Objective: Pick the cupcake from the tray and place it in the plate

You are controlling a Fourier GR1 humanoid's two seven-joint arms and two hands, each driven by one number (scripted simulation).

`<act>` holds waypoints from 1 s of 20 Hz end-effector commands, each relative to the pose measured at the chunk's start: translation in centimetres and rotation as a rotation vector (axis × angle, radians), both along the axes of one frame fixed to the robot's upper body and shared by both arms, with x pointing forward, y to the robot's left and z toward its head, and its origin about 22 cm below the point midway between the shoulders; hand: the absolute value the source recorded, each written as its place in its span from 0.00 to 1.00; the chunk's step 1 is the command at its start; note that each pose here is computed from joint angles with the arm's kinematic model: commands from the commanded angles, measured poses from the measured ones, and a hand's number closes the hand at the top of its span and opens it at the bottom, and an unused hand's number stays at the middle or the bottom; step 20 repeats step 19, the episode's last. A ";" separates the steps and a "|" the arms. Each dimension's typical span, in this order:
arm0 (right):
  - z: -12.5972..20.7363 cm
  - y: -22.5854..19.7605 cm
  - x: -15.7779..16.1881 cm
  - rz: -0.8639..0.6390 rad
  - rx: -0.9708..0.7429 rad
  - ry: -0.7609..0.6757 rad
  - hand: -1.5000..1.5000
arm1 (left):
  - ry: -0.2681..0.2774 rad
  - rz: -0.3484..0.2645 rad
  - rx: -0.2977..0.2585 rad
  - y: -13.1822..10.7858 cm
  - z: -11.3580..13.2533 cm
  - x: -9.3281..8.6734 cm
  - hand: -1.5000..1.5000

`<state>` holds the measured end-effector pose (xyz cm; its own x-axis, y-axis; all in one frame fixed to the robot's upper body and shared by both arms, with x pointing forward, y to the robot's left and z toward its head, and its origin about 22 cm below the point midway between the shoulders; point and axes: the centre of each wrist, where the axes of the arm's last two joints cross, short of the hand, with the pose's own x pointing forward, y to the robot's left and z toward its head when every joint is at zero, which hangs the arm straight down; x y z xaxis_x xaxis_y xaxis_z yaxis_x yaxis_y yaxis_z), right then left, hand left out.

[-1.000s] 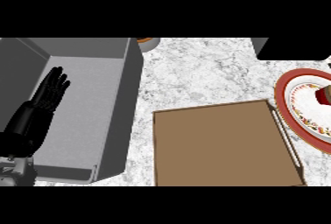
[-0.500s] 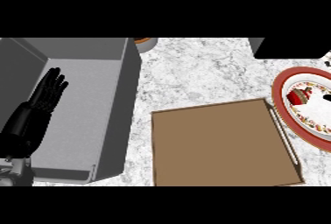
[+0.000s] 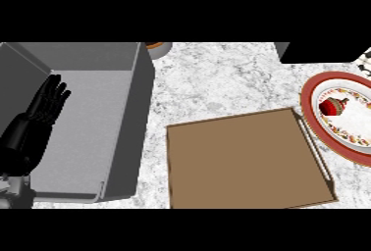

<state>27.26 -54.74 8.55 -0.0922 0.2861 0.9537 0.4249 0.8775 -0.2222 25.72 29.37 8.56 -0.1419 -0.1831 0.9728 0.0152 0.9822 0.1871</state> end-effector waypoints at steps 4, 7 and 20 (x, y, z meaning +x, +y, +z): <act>0.6 -4.7 -6.1 0.048 0.025 -0.050 0.00 | 0.158 0.050 -0.012 -0.1 -5.4 -1.4 0.50; -0.3 -5.2 -7.6 0.086 0.005 -0.037 0.00 | 0.170 0.039 -0.016 0.3 -5.2 -1.4 0.50; -1.0 -6.6 -11.0 0.065 -0.051 -0.045 0.00 | 0.169 0.033 -0.011 -0.1 -5.4 -1.9 0.50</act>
